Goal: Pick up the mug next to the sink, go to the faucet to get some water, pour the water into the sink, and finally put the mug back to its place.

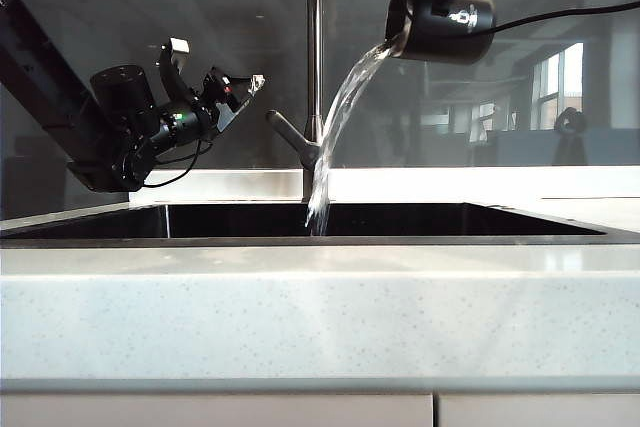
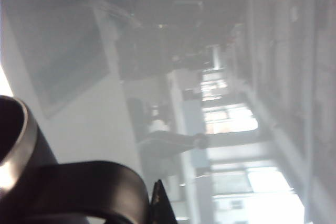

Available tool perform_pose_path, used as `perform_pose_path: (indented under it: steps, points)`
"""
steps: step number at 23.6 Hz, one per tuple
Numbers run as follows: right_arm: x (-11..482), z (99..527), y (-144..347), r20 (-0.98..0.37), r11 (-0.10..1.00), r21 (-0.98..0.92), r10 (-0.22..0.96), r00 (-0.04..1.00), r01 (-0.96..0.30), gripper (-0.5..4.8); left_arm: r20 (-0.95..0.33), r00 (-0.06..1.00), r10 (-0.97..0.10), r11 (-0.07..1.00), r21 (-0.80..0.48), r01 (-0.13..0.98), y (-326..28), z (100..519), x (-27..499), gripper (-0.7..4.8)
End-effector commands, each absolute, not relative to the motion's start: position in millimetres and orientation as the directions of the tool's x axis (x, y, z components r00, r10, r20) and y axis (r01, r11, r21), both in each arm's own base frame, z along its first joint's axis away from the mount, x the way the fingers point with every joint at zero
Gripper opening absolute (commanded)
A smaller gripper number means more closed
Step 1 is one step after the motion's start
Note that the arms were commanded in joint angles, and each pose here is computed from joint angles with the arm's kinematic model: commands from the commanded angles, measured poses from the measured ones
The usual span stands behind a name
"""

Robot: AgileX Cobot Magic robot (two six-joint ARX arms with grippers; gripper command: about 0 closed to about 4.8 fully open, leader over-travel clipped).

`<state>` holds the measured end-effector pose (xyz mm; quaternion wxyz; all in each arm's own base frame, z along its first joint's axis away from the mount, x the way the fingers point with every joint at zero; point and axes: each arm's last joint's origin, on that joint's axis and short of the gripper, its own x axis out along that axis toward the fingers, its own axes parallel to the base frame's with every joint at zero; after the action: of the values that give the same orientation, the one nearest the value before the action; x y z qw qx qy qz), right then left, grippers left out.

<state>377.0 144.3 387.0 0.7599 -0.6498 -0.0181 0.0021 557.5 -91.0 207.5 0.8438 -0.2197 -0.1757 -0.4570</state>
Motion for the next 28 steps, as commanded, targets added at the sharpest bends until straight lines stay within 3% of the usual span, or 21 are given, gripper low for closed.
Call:
perform_pose_path:
  steps: [1,15,28]
  points:
    - [369.5,405.6,146.5,0.127,0.083,-0.989,0.037,0.991,0.124,0.00,0.515,0.501,-0.695,0.470,-0.202,0.859,-91.9,212.9,555.6,3.68]
    - [363.8,411.2,153.0,0.160,-0.073,-0.984,0.058,0.985,0.164,-0.01,0.518,0.498,-0.696,0.467,-0.201,0.861,-91.8,213.4,555.3,3.68]
    - [360.5,415.5,151.5,0.171,-0.072,-0.982,0.057,0.984,0.175,-0.01,0.518,0.498,-0.696,0.467,-0.202,0.861,-91.8,213.3,555.3,3.68]
